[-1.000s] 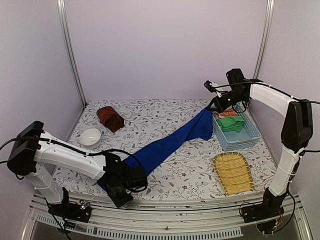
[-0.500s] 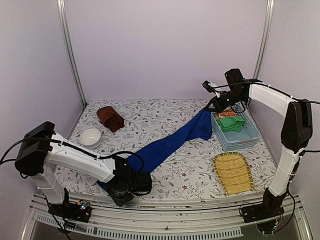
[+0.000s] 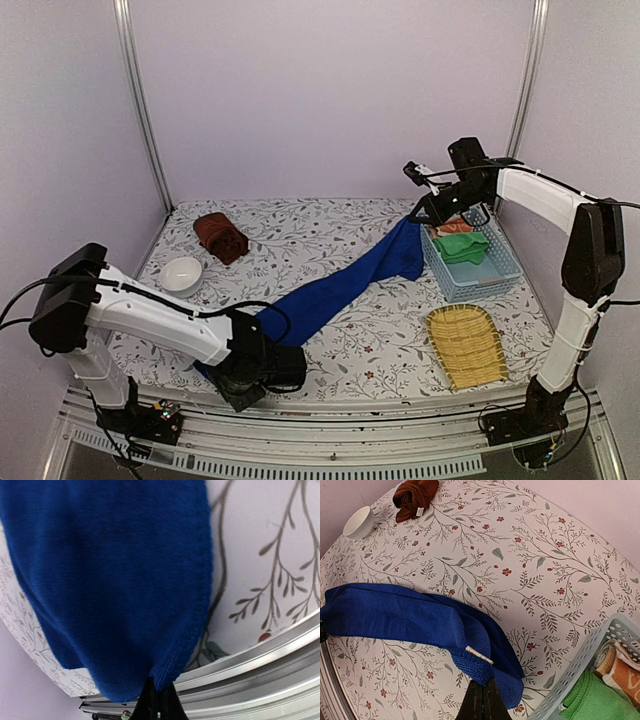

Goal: Roll the towels
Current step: Flatten out the towel at the center of the board.

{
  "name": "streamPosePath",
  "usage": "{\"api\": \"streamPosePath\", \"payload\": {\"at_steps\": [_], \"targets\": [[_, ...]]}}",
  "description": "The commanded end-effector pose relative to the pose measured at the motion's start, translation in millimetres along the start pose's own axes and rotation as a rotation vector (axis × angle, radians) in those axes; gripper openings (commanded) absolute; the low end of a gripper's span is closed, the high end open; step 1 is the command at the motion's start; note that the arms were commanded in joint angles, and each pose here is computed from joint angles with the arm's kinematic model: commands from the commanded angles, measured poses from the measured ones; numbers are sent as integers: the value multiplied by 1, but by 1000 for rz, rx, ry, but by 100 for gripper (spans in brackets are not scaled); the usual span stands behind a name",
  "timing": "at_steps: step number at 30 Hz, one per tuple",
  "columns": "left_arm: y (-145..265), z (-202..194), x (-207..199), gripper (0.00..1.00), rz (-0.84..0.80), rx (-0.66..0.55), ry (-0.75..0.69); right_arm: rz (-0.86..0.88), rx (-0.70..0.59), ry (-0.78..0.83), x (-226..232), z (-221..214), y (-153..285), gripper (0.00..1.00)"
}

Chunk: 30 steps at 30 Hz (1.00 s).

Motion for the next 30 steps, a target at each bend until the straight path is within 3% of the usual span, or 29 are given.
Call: {"api": "streamPosePath", "payload": {"at_steps": [1,4,8,17,20,30], "targets": [[29,9,28,0,45,-89,72,-17,-31,19,3,13,12,2],[52,14,55,0,25,-137,183,-70,-23,47,-3,21,18,2],[91,17,109,0,9,-229,454,-187,-33,92,-17,39,32,2],[175,-16,231,0,-144,-588,1022,-367,-156,125,-51,86,91,2],[186,-27,250,0,-123,-658,1073,-397,-174,135,-51,90,103,2],[183,-34,254,0,-140,-645,1072,-239,-201,126,-21,72,108,2]]}}
Point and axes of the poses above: each gripper's point midway between its finger pads, its own y axis back along the fingers, its own x axis along the line the jaws close on, z = x × y, the point moved 10 cm from there along y, back along the fingers, and after that the axes turned 12 degrees about y, right-handed, at the moved point
